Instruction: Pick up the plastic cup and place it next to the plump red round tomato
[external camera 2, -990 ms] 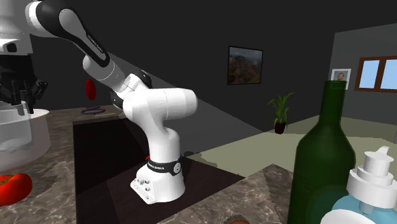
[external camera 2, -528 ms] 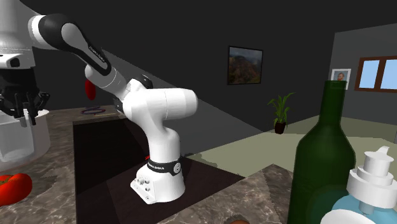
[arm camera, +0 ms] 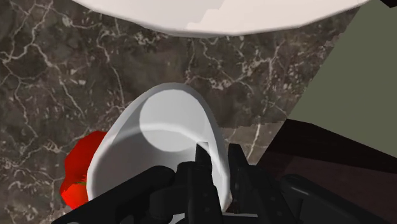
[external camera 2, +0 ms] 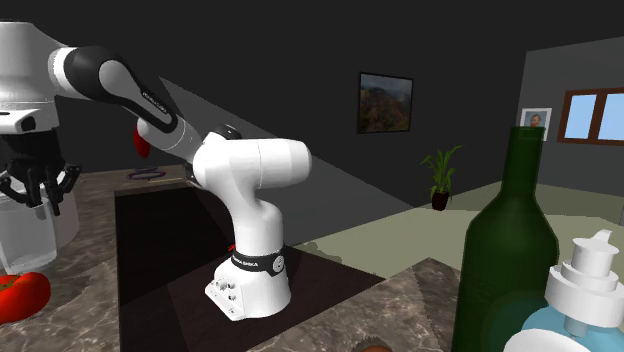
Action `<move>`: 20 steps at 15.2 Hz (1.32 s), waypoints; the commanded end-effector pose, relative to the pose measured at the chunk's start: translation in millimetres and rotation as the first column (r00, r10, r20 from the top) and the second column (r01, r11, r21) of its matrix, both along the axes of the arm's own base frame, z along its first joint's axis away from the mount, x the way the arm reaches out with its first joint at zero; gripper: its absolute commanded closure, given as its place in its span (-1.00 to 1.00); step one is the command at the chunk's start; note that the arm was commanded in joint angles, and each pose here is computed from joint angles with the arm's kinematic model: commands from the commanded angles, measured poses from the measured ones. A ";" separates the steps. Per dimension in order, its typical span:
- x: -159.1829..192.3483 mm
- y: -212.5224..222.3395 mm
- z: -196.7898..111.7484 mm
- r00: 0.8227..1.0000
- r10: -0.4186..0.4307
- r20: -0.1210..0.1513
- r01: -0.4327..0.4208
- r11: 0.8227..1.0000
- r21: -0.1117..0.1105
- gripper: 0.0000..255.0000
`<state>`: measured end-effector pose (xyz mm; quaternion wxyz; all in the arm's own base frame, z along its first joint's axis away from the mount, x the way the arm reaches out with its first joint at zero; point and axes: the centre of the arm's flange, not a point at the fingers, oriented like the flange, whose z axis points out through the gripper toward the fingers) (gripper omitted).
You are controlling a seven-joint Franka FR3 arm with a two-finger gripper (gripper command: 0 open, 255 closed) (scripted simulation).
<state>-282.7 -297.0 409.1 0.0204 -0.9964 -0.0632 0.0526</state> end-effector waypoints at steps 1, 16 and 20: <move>0.4 0.8 -10.9 1.000 0.000 0.000 0.000 1.000 -0.001 1.00; 0.4 0.8 -28.0 1.000 0.000 0.000 0.000 1.000 -0.001 -1.00; 4.6 -0.5 11.3 1.000 0.000 0.000 0.000 1.000 -0.001 -1.00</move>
